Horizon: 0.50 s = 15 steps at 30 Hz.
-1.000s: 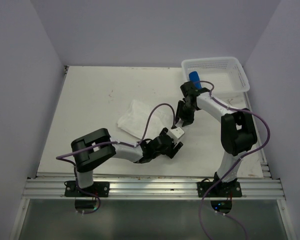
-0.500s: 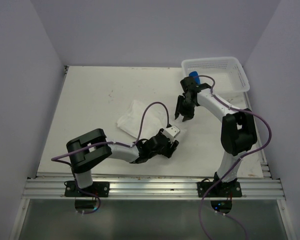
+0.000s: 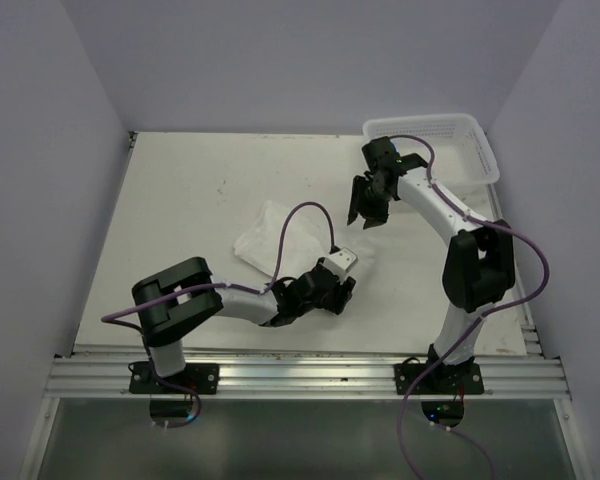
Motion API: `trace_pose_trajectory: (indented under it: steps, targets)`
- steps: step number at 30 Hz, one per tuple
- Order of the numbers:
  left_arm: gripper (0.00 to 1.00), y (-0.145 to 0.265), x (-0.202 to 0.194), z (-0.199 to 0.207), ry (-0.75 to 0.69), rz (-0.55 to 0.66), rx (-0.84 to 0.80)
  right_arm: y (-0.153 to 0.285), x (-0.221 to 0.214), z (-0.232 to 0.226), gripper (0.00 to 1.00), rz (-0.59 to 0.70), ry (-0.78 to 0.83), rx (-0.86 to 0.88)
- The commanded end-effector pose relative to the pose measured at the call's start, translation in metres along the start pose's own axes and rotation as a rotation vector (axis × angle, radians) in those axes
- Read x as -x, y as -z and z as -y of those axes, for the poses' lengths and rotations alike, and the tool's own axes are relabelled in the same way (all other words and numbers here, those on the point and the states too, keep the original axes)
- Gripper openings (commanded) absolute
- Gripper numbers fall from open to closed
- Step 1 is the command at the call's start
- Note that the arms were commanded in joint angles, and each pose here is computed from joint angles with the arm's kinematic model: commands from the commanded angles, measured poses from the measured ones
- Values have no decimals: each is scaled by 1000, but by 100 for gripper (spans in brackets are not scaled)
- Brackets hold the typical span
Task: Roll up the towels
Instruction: Roll the towel
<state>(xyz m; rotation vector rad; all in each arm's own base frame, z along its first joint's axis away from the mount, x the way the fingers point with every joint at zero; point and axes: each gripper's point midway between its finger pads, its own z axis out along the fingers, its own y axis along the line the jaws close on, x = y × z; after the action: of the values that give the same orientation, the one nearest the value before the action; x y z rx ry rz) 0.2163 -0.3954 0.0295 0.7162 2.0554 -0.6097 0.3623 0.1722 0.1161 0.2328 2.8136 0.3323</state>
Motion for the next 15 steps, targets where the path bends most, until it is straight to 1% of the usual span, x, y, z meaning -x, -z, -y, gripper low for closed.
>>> trace_pose_trajectory:
  steps: [1, 4, 5, 10, 12, 14, 15]
  targets:
    - [58, 16, -68, -11, 33, -238, 29, 36, 3, -13, 49, 49, 48, 79]
    - [54, 19, -69, -11, 44, -241, 32, 46, -3, -10, 49, 71, 56, 89]
    - [53, 21, -71, -12, 46, -245, 30, 55, -3, -11, 49, 96, 62, 104]
    - [52, 27, -70, -6, 57, -243, 0, 73, -15, -3, 50, 133, 70, 116]
    - [41, 28, -72, -6, 62, -247, -5, 81, -21, 1, 50, 151, 66, 115]
    - [34, 30, -75, -6, 67, -255, -3, 87, -26, 6, 50, 171, 46, 107]
    - [32, 30, -75, -6, 75, -256, -5, 88, -28, 8, 50, 180, 38, 108]
